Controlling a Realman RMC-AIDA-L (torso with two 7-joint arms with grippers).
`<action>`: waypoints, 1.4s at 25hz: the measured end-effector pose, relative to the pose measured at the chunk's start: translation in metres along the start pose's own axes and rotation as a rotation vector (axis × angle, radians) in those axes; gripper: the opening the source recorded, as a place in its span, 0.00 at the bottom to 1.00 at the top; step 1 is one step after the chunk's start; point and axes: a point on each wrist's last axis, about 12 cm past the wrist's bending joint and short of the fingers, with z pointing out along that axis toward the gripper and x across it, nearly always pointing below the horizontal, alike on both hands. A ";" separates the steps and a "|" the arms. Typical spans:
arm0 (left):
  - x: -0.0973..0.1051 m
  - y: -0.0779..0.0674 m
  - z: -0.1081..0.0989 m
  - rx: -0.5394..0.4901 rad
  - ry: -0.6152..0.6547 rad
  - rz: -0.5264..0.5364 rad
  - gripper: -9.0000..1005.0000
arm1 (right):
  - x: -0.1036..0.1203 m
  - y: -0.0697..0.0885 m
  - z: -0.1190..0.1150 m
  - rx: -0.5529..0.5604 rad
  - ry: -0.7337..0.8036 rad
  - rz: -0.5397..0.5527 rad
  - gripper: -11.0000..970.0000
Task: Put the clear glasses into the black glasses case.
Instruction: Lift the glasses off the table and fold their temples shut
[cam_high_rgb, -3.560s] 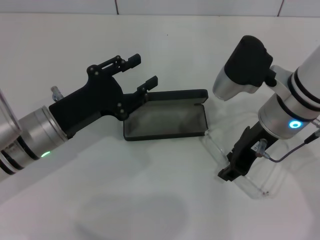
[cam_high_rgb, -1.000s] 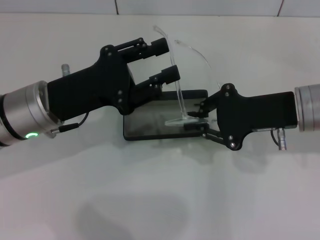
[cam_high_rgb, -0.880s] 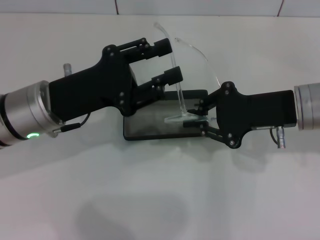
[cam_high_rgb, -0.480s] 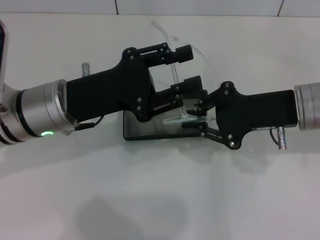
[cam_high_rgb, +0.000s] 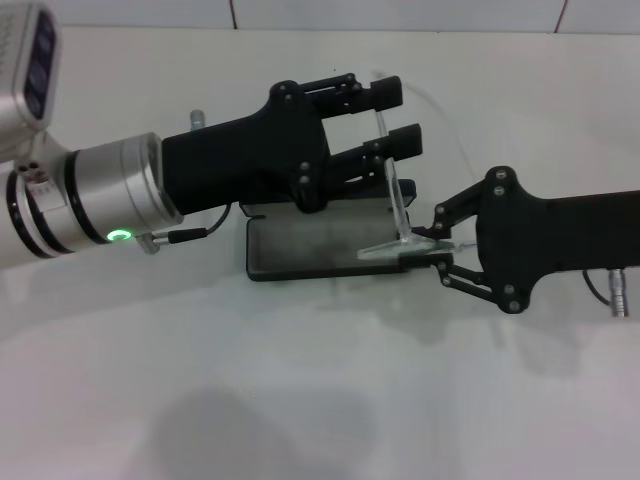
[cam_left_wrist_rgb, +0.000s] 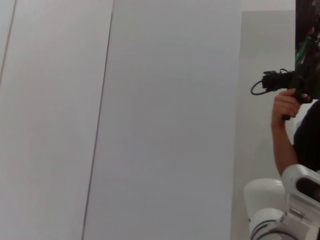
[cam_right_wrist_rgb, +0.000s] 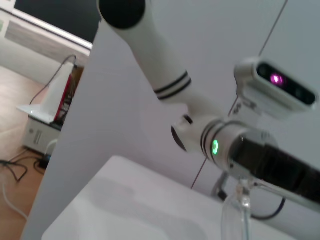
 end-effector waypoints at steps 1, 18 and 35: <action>0.000 0.000 0.002 0.008 0.007 -0.009 0.52 | 0.000 0.000 -0.002 0.005 -0.006 -0.003 0.13; -0.003 0.001 0.013 0.060 0.030 -0.047 0.53 | 0.000 0.004 -0.002 0.005 -0.011 -0.017 0.13; -0.008 0.003 0.004 0.042 0.007 -0.104 0.52 | 0.000 0.008 -0.006 0.034 -0.039 -0.038 0.13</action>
